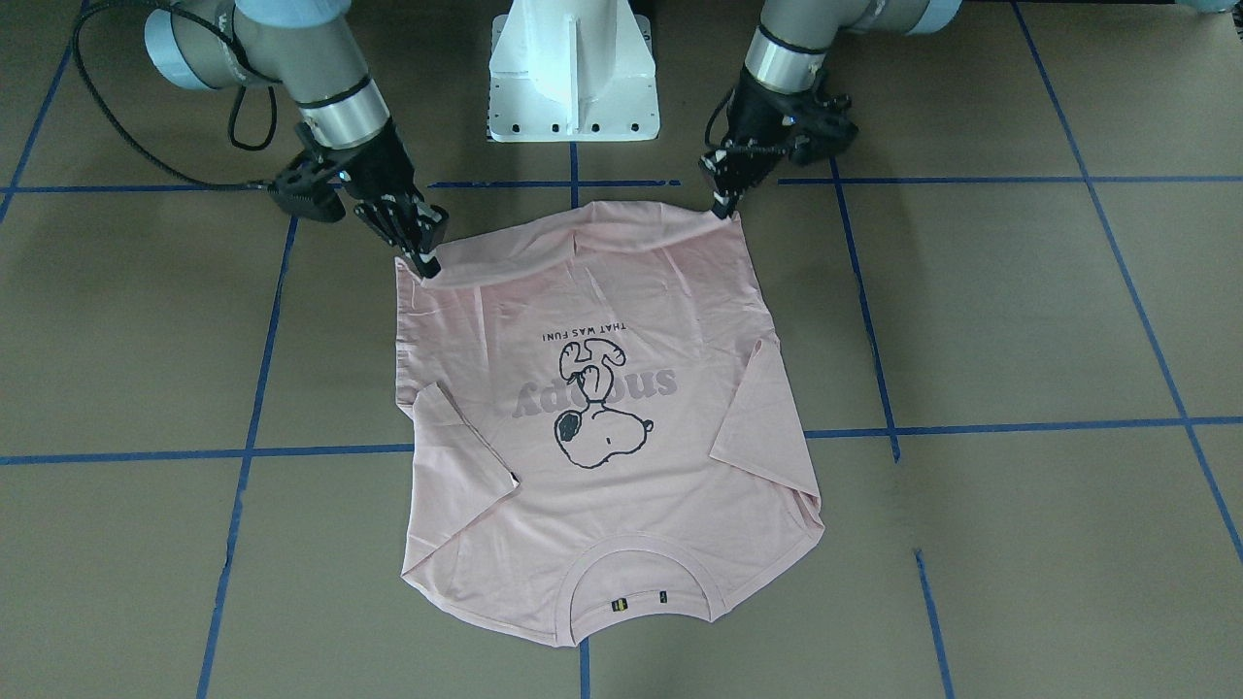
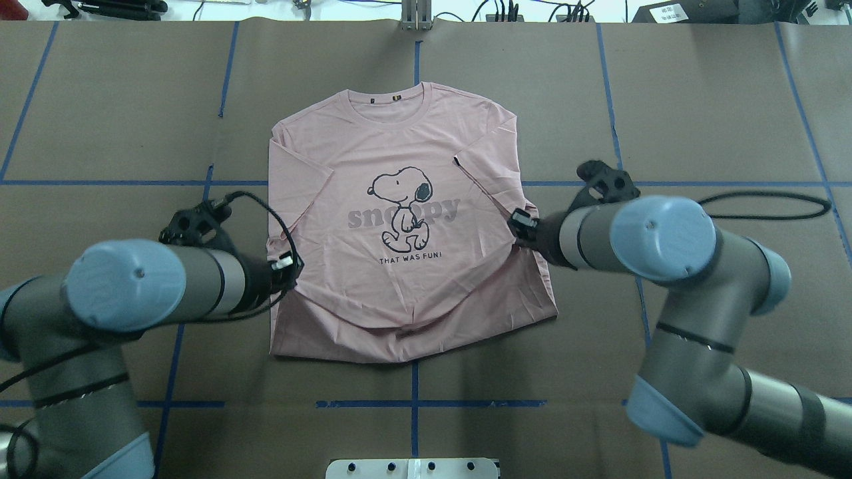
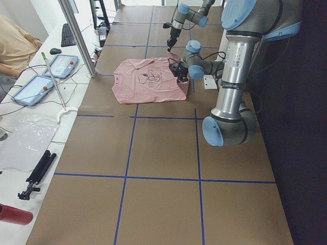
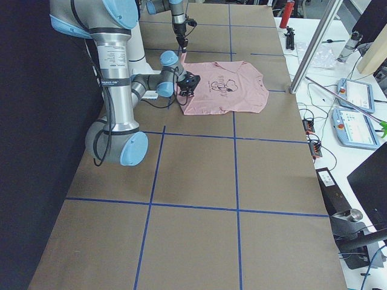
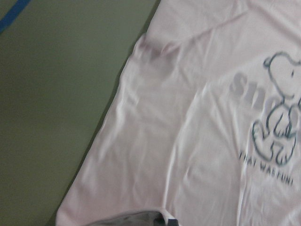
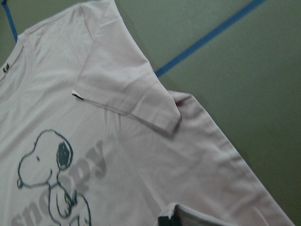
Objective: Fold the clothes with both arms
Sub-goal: 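Lift the hem with both grippers and fold it toward the collar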
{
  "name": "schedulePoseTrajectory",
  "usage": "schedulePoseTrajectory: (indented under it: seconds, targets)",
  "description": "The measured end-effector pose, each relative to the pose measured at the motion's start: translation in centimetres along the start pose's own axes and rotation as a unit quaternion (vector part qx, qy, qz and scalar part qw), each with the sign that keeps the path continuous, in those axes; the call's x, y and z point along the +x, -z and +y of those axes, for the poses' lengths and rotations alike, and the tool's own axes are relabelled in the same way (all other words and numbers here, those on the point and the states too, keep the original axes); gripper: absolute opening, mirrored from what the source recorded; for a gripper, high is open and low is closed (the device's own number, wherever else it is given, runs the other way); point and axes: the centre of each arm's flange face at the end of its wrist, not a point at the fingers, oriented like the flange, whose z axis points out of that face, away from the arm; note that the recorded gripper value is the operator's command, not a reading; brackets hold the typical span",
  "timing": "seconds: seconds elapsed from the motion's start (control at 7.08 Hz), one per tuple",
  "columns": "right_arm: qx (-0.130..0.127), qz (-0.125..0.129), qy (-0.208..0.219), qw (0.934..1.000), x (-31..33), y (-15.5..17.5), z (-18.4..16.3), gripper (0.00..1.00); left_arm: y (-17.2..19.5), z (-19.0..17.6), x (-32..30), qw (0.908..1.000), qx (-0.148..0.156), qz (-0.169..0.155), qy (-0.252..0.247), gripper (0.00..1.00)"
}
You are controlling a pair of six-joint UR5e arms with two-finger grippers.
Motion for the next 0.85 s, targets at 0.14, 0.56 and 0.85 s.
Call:
schedulePoseTrajectory:
  seconds: [0.14, 0.56, 0.85]
  targets:
    - [0.029, 0.023, 0.008, 0.9993, -3.4, -1.9, -4.7, 0.00, -1.9, -4.8, 1.8, 0.9992, 0.037, -0.006, -0.013, 0.00]
    - [0.077, 0.059, -0.001, 0.9953, -10.9, -5.8, -14.4, 0.00, -2.1, -14.2, 3.7, 0.9943, 0.098, -0.002, -0.041, 0.00]
    - [0.088, 0.059, -0.004, 0.9944, -14.0, -6.8, -17.3, 0.00, -3.0, -16.5, 4.6, 0.9929, 0.113, -0.003, -0.038, 0.00]
